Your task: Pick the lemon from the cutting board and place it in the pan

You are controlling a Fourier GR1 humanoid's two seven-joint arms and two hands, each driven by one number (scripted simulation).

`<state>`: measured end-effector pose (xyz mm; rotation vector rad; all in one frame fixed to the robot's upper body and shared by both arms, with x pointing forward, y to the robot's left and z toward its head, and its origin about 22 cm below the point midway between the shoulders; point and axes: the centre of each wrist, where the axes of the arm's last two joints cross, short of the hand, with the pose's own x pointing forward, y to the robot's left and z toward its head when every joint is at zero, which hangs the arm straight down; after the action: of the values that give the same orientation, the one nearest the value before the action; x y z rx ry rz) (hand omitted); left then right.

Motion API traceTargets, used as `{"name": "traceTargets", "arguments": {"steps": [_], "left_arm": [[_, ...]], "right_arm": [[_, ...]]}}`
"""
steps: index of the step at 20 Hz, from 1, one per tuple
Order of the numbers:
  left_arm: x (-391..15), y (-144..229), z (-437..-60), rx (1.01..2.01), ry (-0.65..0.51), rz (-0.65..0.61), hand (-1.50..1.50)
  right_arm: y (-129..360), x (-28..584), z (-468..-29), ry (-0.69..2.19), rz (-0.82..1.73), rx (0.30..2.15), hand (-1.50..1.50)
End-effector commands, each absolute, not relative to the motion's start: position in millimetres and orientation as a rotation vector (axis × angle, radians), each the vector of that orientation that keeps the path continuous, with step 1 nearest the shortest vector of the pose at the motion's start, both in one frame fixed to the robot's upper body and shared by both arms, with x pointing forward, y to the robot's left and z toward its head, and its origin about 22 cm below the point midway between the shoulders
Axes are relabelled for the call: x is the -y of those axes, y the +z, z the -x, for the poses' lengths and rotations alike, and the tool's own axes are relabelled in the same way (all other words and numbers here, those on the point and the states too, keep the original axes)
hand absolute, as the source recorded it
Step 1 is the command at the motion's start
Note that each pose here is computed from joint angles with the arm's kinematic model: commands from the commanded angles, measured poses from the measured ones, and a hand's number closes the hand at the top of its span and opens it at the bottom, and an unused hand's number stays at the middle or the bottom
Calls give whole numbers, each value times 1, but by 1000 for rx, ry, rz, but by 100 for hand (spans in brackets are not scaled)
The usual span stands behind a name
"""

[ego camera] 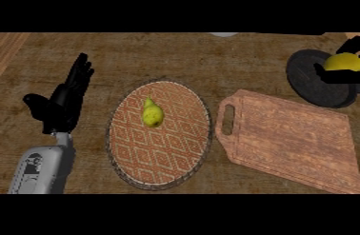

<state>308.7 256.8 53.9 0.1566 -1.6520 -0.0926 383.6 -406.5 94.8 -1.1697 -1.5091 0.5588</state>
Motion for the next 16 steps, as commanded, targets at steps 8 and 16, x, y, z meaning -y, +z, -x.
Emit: {"name": "traceTargets", "arguments": {"steps": [8, 16], "left_arm": [[-252, 57, -315, 1660, -110, -133, 0], [-260, 46, -305, 1657, -97, -139, 0]], "right_arm": [[47, 416, -382, 487, 810, 1355, -150], [38, 428, -372, 443, 691, 1467, -150]]}}
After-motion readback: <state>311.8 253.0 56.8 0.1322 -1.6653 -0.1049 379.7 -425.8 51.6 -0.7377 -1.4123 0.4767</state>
